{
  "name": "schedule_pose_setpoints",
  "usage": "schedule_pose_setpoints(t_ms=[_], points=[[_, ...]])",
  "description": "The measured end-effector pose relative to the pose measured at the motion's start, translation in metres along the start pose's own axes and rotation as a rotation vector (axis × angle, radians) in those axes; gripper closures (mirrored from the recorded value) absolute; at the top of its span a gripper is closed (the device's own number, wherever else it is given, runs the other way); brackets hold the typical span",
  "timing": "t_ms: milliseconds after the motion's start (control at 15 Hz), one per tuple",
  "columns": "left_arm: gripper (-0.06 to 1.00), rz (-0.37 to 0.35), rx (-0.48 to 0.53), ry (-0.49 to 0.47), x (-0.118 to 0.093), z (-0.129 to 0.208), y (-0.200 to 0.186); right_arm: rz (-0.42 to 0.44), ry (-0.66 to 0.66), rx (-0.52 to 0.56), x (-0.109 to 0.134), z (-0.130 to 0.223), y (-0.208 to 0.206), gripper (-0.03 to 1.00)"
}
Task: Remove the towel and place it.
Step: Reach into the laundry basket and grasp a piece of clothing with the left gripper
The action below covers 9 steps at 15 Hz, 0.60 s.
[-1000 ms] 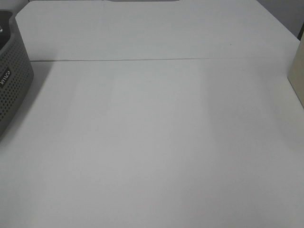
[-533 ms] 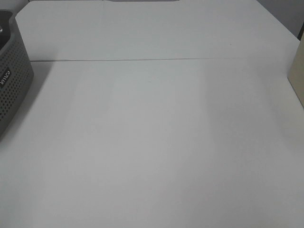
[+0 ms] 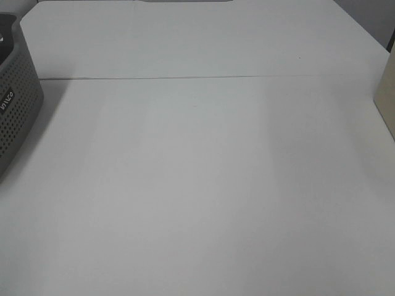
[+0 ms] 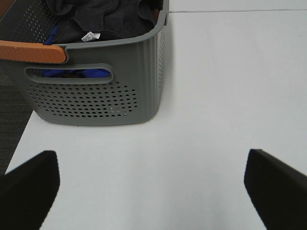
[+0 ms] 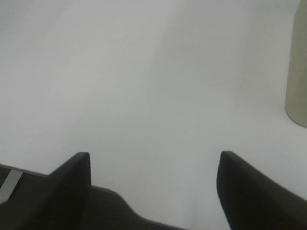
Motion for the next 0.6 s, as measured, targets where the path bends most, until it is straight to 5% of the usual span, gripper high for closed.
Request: schedule_pose_setpoints(t_ms=[400, 600], points=[[-0.05, 0.003, 0.0, 0.018, 0.0, 0.0, 0.0, 0.0, 0.0, 0.0, 0.0, 0.0, 0.0, 0.26], [-0.05, -0.032, 0.041, 0.314, 0.008, -0.019, -0.001, 0.0, 0.0, 0.0, 0.0, 0.0, 0.0, 0.26]])
Point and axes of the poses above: a point on each arm's last joint axis where the gripper is mounted, y pointing out along that axis toward the gripper, x along the wrist's bending axis when the last joint is at zero, z = x × y, the point moved 4 cm from there along y, pointing out along that axis toward the gripper, and after that the axes turned 6 degrees about y, right-handed, at the moved point
